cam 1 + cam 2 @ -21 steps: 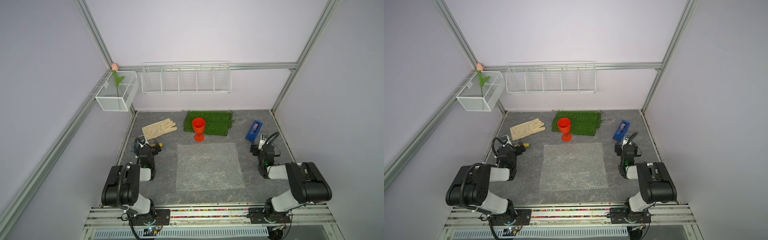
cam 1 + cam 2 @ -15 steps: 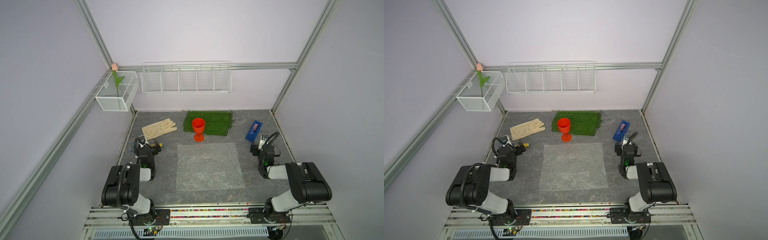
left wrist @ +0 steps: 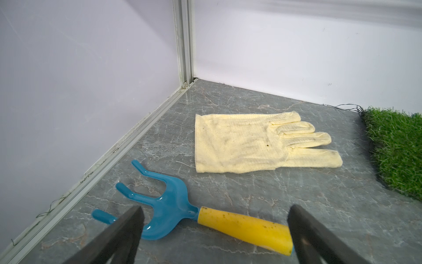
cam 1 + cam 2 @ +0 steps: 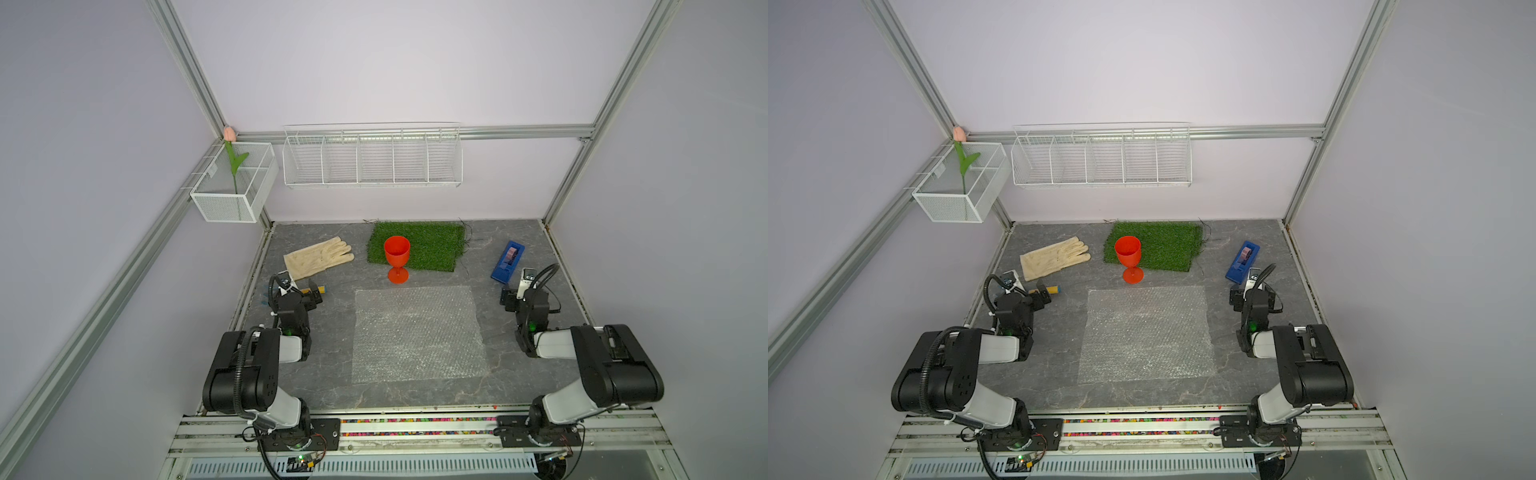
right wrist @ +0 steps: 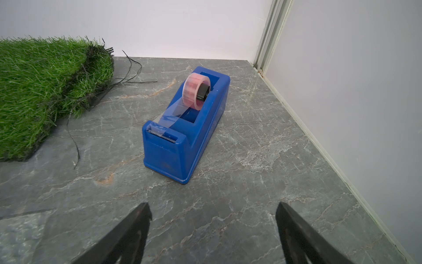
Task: Wrap wine glasses in bubble wrap
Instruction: Pick up the wine glass at the center of the board.
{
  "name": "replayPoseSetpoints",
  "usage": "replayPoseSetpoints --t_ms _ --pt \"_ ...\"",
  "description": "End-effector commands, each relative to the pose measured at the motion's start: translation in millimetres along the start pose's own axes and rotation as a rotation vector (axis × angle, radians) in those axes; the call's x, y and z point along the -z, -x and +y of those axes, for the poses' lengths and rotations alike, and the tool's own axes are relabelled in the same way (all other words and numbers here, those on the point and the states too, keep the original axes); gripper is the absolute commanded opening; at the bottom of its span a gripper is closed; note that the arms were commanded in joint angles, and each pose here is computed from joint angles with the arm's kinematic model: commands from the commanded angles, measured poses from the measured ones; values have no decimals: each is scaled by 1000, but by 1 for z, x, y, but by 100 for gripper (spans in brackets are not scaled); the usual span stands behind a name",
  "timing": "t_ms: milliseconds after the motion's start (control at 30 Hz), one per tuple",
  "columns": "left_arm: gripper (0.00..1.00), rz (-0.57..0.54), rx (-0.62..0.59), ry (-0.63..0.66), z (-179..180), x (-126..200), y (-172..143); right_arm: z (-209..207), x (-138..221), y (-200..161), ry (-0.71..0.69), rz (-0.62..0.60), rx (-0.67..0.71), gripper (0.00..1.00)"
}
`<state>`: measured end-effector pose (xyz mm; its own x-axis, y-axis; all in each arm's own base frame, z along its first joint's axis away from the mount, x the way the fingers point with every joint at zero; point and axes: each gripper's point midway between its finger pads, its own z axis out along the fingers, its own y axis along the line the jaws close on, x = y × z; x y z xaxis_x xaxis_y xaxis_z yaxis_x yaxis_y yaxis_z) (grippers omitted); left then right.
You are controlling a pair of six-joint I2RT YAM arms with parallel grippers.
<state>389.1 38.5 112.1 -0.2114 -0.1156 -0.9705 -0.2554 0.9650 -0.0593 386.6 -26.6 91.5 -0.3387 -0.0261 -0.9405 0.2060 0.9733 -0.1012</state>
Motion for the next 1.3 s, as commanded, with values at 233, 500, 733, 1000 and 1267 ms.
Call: replayPoseSetpoints --t_ms 233,500,733,1000,1267 --pt "100 -109 76 34 8 45 62 10 22 49 77 34 -22 89" --pt "100 -88 99 -327 -94 86 112 80 64 110 496 144 -467 89" --pt "97 -6 -84 -877 -233 113 80 176 93 114 774 117 -420 89" --pt "100 83 -140 -1007 -287 82 41 231 90 89 841 157 -346 89" --pt "100 93 -165 -1001 -315 41 24 242 82 75 834 187 -302 90"
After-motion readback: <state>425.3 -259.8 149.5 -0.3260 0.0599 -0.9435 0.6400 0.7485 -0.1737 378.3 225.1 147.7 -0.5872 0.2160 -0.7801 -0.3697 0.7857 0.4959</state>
